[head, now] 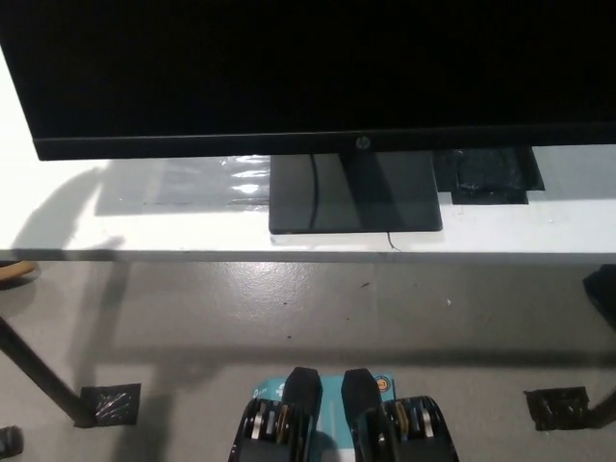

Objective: The monitor is placed at the center of the table and the robot uses both its hand to grab the left and right sides of the monitor to tilt the angle of the monitor downwards

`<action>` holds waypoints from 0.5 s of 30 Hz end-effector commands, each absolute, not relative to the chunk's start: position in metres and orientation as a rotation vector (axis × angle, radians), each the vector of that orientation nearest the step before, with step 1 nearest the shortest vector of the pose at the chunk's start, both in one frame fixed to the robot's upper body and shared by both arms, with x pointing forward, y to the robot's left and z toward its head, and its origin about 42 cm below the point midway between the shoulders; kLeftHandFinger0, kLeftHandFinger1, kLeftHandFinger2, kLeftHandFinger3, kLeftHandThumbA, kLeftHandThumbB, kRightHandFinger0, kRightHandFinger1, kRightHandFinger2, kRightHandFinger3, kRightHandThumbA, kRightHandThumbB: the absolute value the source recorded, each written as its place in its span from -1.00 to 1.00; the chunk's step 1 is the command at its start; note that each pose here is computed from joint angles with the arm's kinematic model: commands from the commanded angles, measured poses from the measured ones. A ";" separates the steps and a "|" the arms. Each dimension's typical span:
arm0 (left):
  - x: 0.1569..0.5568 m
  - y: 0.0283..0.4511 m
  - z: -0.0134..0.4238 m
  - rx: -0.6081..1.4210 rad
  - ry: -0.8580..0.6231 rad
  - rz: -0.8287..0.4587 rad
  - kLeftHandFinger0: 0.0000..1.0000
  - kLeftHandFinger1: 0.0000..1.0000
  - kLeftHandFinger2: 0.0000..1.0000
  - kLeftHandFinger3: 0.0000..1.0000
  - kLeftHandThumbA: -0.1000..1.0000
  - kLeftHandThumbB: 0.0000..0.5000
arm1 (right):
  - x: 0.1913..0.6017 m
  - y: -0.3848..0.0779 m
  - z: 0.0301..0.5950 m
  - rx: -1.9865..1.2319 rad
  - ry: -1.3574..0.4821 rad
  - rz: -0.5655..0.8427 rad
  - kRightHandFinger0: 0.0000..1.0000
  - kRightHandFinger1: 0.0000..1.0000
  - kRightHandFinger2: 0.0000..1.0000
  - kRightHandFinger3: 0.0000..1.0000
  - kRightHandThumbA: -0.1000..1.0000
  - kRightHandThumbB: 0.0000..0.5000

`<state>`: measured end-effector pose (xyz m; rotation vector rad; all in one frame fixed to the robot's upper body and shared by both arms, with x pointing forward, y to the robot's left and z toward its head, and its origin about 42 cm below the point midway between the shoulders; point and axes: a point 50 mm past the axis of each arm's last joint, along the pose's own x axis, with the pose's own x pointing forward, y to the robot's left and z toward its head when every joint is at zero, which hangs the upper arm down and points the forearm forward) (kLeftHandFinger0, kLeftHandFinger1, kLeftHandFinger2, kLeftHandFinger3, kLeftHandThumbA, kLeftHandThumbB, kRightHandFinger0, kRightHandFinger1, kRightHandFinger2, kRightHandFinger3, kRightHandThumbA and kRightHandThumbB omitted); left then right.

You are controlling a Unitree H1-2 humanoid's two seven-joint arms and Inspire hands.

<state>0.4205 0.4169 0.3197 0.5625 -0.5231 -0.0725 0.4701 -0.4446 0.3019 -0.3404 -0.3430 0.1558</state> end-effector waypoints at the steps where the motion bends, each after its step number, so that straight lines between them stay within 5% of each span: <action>1: 0.425 0.416 0.345 0.617 -0.531 -0.097 1.00 1.00 1.00 1.00 1.00 0.67 | 0.492 -0.428 0.343 -0.368 -0.392 0.232 1.00 1.00 1.00 1.00 0.92 0.94; 15: 0.431 0.403 0.334 0.626 -0.476 -0.122 1.00 1.00 1.00 1.00 1.00 0.88 | 0.515 -0.422 0.331 -0.383 -0.322 0.245 1.00 1.00 1.00 1.00 0.97 1.00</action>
